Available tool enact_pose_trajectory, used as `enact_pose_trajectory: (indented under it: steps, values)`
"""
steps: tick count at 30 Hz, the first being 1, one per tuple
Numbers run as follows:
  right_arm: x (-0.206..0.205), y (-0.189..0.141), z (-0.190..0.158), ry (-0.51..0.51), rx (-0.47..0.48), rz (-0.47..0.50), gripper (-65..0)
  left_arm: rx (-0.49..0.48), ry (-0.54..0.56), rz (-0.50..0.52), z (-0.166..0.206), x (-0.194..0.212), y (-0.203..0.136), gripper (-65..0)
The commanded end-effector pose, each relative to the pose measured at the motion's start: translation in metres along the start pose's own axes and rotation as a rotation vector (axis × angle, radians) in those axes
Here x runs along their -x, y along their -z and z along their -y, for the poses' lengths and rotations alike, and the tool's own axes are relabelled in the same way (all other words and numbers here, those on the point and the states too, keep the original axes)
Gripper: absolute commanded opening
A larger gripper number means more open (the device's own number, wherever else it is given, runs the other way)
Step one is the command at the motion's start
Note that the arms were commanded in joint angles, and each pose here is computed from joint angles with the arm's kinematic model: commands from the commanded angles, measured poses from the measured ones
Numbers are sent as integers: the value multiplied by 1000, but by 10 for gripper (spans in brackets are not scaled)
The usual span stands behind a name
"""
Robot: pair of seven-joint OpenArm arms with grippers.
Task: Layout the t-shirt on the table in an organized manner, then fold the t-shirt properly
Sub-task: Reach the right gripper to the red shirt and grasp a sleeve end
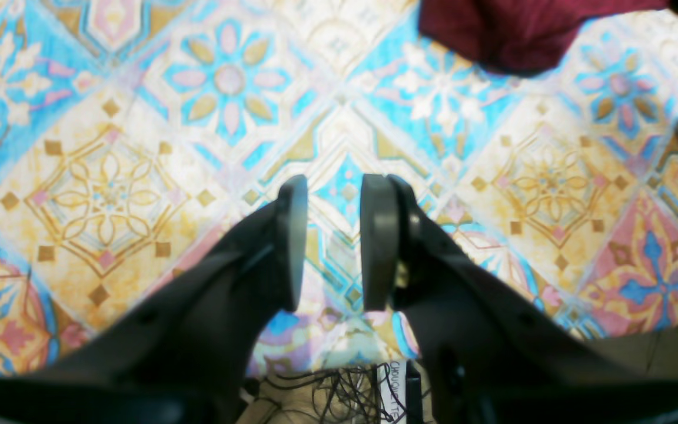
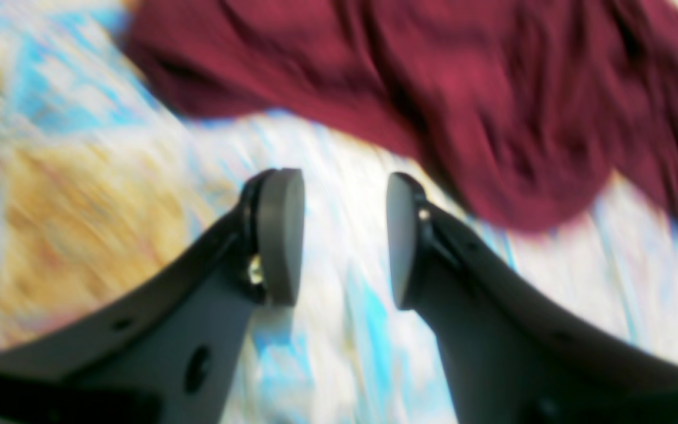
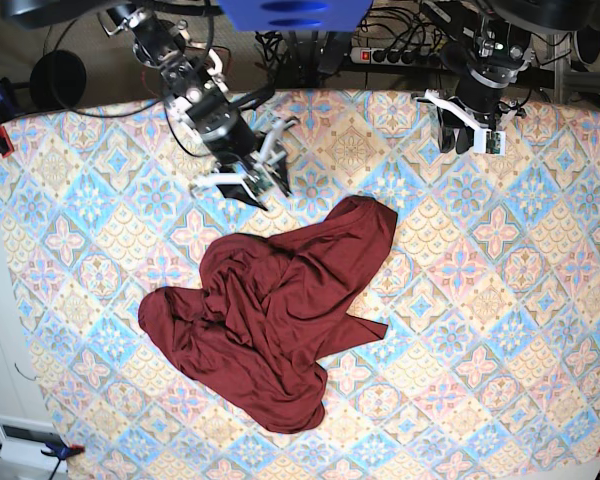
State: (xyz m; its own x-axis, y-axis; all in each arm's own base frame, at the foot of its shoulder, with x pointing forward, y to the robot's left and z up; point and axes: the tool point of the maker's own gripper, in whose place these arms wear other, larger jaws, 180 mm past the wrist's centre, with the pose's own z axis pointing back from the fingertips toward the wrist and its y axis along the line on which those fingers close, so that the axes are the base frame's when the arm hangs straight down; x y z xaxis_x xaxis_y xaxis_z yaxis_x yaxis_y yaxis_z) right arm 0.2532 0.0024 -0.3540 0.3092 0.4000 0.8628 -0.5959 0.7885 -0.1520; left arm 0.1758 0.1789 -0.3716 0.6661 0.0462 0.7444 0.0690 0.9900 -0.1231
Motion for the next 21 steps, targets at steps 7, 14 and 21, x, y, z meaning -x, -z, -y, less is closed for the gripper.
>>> enact_pose_trajectory:
  steps: [7, 14, 21]
  values:
    - [-21, 24, -15, -110, -69, 2, -424, 6, 11, 39, 1, -14, 0, -496]
    - [-9, 46, -43, -249, -168, -55, -424, 6, 11, 39, 1, -14, 0, -496]
    - [-9, 64, -51, -336, -202, -69, -424, 4, 9, 33, 1, -11, 0, -496]
